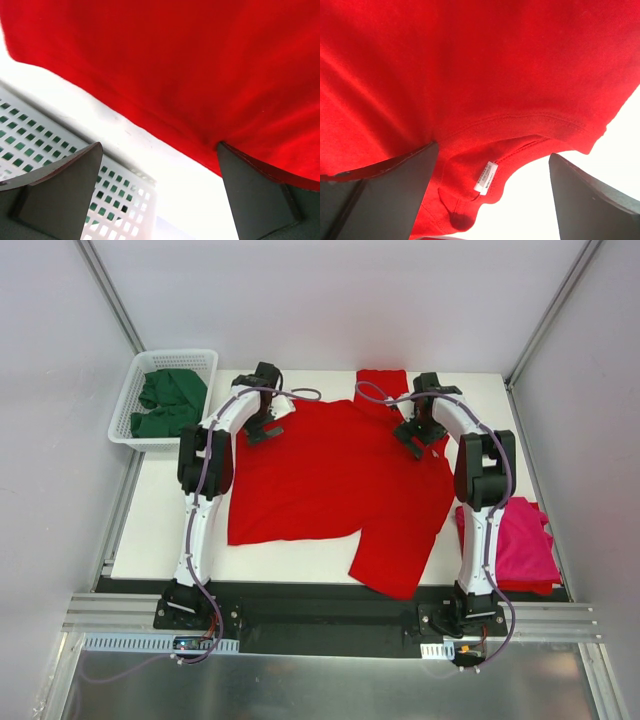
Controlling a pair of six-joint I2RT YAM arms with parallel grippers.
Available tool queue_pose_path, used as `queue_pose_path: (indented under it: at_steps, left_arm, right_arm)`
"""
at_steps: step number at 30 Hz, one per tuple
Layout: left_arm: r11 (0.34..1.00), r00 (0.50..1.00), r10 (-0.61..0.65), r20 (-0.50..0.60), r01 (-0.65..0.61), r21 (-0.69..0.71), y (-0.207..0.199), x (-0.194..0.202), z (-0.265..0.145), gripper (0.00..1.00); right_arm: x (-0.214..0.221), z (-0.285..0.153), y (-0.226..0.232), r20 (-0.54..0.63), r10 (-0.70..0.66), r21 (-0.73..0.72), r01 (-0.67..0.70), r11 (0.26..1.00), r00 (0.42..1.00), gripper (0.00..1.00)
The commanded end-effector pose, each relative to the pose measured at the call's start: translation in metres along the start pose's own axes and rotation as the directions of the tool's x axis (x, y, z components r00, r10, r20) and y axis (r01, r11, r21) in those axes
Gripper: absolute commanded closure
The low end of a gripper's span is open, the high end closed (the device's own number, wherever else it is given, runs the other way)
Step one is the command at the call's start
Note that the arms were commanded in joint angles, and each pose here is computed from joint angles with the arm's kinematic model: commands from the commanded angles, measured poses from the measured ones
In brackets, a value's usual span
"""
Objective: Fold and stack the t-shirts
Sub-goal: Flatten out the tshirt
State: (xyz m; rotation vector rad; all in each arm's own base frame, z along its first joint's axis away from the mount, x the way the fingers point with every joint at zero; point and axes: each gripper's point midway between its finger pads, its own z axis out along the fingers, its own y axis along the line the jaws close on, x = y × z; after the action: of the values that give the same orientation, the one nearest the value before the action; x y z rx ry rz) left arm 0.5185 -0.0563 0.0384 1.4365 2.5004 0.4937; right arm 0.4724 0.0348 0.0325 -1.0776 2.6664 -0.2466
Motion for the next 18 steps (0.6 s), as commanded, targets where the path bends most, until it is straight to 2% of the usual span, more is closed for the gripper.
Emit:
queue_pose_path:
  at_steps: [1, 6, 7, 11, 14, 18]
  left_arm:
    - [0.997, 0.999, 0.038, -0.034, -0.040, -0.063, 0.016, 0.006, 0.001, 0.01]
    - [0.997, 0.999, 0.043, -0.032, -0.045, -0.067, 0.016, 0.005, 0.004, 0.01]
    - [0.997, 0.999, 0.042, -0.031, -0.044, -0.064, 0.015, 0.006, 0.004, 0.01]
    - [0.995, 0.998, 0.053, -0.046, -0.057, -0.080, 0.017, 0.008, 0.006, 0.01]
    - [0.991, 0.997, 0.061, -0.052, -0.066, -0.118, 0.025, 0.006, 0.008, 0.01]
    - [0.982, 0.995, 0.077, -0.060, -0.086, -0.170, 0.039, 0.002, 0.011, 0.01]
  right_arm:
    - [-0.009, -0.018, -0.009, 0.054, -0.001, 0.064, -0.002, 0.998, 0.999, 0.04]
    - [-0.017, -0.023, -0.026, 0.102, 0.012, 0.152, -0.027, 0.988, 0.995, 0.04]
    - [-0.021, -0.025, -0.043, 0.114, 0.021, 0.229, -0.047, 0.972, 0.993, 0.04]
    - [-0.022, -0.026, -0.063, 0.105, 0.024, 0.329, -0.057, 0.943, 0.994, 0.04]
    - [-0.020, -0.027, -0.067, 0.101, 0.030, 0.342, -0.063, 0.938, 0.994, 0.04]
    - [-0.015, -0.028, -0.055, 0.092, 0.032, 0.292, -0.058, 0.955, 0.995, 0.04]
